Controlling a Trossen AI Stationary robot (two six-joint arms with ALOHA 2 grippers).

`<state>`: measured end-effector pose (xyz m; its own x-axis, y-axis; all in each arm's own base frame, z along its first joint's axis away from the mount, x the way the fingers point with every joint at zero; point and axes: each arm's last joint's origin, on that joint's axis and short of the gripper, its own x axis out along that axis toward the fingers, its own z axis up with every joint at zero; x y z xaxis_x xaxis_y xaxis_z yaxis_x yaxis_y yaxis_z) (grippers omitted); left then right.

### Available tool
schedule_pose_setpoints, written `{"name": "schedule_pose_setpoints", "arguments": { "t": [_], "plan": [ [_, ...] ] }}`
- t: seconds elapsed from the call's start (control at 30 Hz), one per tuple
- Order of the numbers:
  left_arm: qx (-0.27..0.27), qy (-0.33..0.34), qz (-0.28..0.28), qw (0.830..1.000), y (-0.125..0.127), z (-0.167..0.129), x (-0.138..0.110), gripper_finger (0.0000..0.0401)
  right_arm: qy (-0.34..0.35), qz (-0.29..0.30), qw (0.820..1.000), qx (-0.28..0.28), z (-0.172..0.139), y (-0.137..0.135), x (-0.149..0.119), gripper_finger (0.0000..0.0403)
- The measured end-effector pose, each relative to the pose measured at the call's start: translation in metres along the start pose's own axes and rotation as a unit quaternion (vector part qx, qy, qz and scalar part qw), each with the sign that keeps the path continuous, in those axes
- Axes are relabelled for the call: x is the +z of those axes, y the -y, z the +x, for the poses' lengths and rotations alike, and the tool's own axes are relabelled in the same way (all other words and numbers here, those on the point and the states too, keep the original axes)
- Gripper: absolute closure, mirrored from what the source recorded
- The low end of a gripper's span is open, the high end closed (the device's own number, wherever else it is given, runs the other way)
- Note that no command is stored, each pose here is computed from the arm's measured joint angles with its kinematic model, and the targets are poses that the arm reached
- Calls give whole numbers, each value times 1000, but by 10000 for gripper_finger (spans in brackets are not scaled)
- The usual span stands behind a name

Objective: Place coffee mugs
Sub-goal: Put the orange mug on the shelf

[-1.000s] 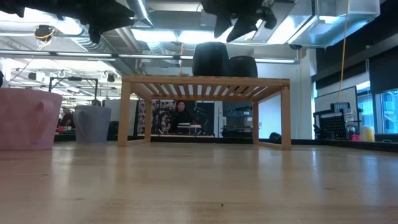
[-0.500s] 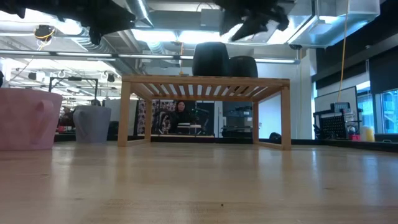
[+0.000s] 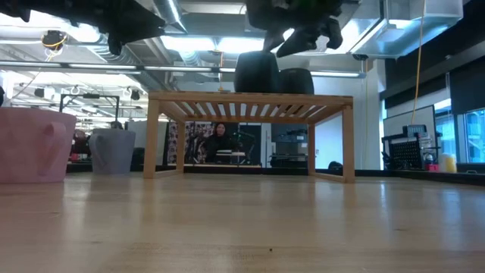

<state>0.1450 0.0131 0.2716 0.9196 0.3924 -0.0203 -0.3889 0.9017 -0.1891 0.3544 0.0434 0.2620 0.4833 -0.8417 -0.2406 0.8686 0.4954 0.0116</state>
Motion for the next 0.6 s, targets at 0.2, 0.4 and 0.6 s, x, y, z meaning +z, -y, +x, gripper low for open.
{"name": "schedule_pose_setpoints", "arguments": {
  "t": [0.2,0.4,0.6],
  "plan": [
    [0,0,0,1000,0,0,0,296,-27,-5,999,16,21,5,2,259],
    [0,0,0,1000,0,0,0,296,-31,3,999,-12,41,15,7,259],
    [0,0,-1,1000,0,0,0,296,-28,6,999,-26,49,20,9,260]
  ]
}}
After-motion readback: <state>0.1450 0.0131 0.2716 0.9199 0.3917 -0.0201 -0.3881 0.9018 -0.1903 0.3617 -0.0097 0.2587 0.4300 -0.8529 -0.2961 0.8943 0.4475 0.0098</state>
